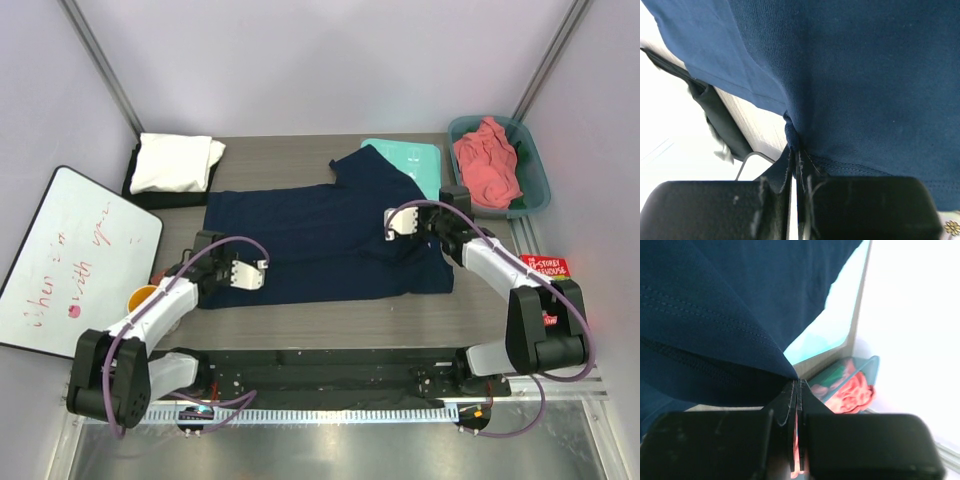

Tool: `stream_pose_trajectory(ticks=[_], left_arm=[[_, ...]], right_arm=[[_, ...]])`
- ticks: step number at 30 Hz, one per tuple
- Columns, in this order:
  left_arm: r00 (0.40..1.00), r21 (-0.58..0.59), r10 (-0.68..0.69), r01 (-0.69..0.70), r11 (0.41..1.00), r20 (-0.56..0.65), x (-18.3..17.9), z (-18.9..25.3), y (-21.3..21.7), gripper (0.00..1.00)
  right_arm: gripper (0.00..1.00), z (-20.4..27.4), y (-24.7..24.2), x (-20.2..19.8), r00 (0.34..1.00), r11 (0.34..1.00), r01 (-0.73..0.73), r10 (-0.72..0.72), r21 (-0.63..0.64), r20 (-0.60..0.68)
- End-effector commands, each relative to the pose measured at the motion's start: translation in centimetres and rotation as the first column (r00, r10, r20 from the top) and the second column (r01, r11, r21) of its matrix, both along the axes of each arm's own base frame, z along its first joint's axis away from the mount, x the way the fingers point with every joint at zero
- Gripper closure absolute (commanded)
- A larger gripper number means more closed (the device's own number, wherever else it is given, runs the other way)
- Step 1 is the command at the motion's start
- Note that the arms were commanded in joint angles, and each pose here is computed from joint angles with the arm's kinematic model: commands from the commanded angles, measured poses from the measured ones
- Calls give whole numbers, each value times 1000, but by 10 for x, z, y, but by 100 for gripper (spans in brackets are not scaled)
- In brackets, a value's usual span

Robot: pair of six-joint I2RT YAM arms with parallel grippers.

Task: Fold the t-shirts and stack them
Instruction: Fold the flattened tshirt in 1/3 of the way

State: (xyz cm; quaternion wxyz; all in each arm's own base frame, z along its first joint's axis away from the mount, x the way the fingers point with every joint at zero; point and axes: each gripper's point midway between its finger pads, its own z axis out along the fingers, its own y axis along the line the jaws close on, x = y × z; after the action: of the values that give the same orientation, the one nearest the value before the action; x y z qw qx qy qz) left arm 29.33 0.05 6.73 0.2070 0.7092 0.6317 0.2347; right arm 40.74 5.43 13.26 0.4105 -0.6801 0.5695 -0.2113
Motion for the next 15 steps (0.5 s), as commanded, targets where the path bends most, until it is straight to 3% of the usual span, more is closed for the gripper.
stream_pose_trajectory(ticks=[1, 3, 4, 5, 6, 8, 9, 14, 15], left_arm=[[996, 0, 48, -48, 999, 78, 22, 17, 5, 100], [993, 15, 72, -74, 997, 93, 26, 17, 9, 96], [993, 26, 86, -88, 996, 87, 27, 12, 12, 89], [990, 27, 106, -109, 994, 91, 28, 11, 15, 68], [984, 42, 132, -138, 990, 120, 32, 14, 20, 59], [977, 49, 163, -171, 984, 135, 36, 16, 25, 39], [970, 39, 192, -200, 979, 151, 38, 20, 28, 35], [941, -52, 240, -235, 971, 240, 50, 57, 25, 27], [939, -71, 237, -227, 971, 251, 49, 67, 23, 25]], right_arm=[[91, 39, 8, 28, 981, 1000, -3, 1, 15, 192], [64, 43, 5, 32, 969, 1000, 26, -28, 11, 247], [53, 44, 4, 33, 965, 999, 39, -41, 10, 259], [39, 47, 2, 34, 960, 998, 54, -58, 22, 273], [34, 52, 0, 35, 955, 996, 74, -85, 49, 284], [30, 67, -9, 33, 941, 987, 133, -153, 84, 302], [30, 70, -12, 31, 941, 980, 164, -191, 117, 281], [30, 93, -20, -1, 951, 960, 219, -251, 175, 183], [31, 75, -20, -20, 969, 963, 228, -239, 141, 67]])
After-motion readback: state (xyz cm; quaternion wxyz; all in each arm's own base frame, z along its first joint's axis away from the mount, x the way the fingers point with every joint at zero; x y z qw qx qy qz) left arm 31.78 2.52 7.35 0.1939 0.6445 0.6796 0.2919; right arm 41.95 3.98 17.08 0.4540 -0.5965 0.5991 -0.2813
